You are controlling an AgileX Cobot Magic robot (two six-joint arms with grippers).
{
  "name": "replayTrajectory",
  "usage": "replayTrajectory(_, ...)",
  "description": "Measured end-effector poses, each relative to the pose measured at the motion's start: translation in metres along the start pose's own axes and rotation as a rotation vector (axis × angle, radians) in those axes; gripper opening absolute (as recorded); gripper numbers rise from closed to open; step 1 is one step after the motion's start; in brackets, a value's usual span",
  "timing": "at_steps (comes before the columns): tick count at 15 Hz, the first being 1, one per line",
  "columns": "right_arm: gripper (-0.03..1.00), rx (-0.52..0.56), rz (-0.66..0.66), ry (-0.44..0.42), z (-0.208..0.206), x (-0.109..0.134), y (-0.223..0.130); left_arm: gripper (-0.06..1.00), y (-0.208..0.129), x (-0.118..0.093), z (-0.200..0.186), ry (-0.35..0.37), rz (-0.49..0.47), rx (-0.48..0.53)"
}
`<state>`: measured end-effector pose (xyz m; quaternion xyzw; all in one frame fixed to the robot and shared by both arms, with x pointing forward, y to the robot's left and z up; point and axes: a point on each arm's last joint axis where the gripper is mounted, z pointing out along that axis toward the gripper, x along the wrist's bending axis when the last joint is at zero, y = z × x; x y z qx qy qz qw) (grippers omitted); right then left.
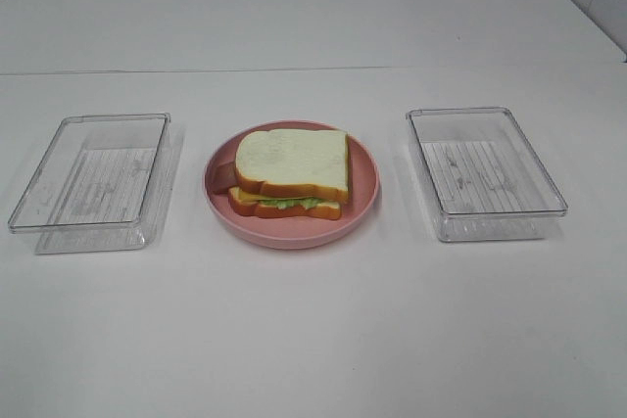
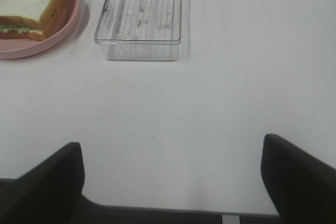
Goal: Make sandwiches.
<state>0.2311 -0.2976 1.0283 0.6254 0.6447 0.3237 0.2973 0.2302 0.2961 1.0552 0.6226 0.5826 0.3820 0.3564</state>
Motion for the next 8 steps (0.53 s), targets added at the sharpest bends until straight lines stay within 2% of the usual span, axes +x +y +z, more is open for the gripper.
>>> replayTrajectory(8,0.88,0.0,0.0,0.0,0.0,0.0,0.0,0.88,0.0001,0.0,0.0,0.0,0.0,-0.001)
